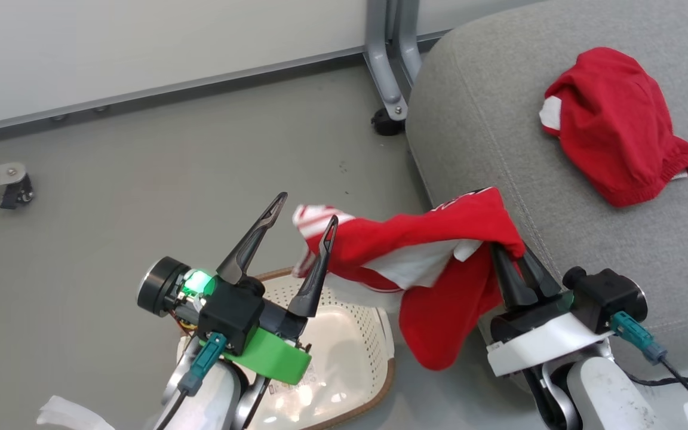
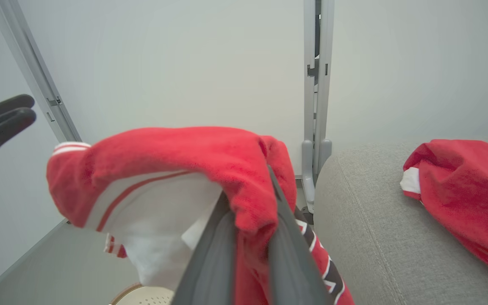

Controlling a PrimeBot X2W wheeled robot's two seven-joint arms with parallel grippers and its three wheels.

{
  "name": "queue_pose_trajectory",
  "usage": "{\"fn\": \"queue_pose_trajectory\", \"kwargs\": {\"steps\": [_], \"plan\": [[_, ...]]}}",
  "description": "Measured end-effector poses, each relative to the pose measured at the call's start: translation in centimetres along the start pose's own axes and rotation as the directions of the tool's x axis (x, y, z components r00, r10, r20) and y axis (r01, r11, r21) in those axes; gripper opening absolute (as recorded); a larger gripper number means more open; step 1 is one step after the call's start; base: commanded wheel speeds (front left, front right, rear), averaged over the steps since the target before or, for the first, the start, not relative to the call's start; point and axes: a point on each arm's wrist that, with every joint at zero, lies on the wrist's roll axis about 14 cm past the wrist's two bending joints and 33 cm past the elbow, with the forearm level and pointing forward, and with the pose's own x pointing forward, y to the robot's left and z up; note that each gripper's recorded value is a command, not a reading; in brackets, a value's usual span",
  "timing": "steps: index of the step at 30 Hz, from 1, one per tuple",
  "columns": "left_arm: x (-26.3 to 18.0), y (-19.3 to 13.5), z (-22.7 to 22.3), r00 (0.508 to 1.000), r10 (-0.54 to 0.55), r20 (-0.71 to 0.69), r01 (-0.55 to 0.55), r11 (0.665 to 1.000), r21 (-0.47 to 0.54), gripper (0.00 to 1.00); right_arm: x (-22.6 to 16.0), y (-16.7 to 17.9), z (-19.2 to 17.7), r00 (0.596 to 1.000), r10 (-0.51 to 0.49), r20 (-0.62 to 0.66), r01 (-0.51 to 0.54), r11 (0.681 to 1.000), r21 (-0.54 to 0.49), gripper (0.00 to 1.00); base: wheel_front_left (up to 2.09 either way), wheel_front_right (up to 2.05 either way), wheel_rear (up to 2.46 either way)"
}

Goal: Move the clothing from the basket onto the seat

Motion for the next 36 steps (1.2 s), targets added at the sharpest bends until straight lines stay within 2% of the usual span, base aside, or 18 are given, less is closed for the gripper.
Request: {"fn": "queue_pose_trajectory", "kwargs": {"steps": [9,18,29,36], "plan": [[2.4,-2.5,-3.2,0.991,-0.13,-0.041,0.129,0.991,-0.04,1.0,-1.7,-4.3,1.6,0.987,-0.156,0.037,0.158,0.987,-0.038,0.0,0.0,0.0,0.0],[5.2,-6.1,-5.9,0.957,-0.286,-0.048,0.281,0.955,-0.092,1.0,-4.4,-7.9,1.2,0.952,-0.306,0.006,0.306,0.95,-0.056,0.0,0.0,0.0,0.0],[6.2,-9.0,-8.9,0.924,-0.376,-0.071,0.36,0.916,-0.174,1.0,-5.9,-10.1,1.0,0.919,-0.395,-0.016,0.393,0.917,-0.064,0.0,0.0,0.0,0.0],[6.3,-8.7,-9.6,0.924,-0.375,-0.08,0.356,0.916,-0.185,1.0,-4.7,-11.0,1.5,0.916,-0.402,0.011,0.402,0.915,-0.042,0.0,0.0,0.0,0.0]]}}
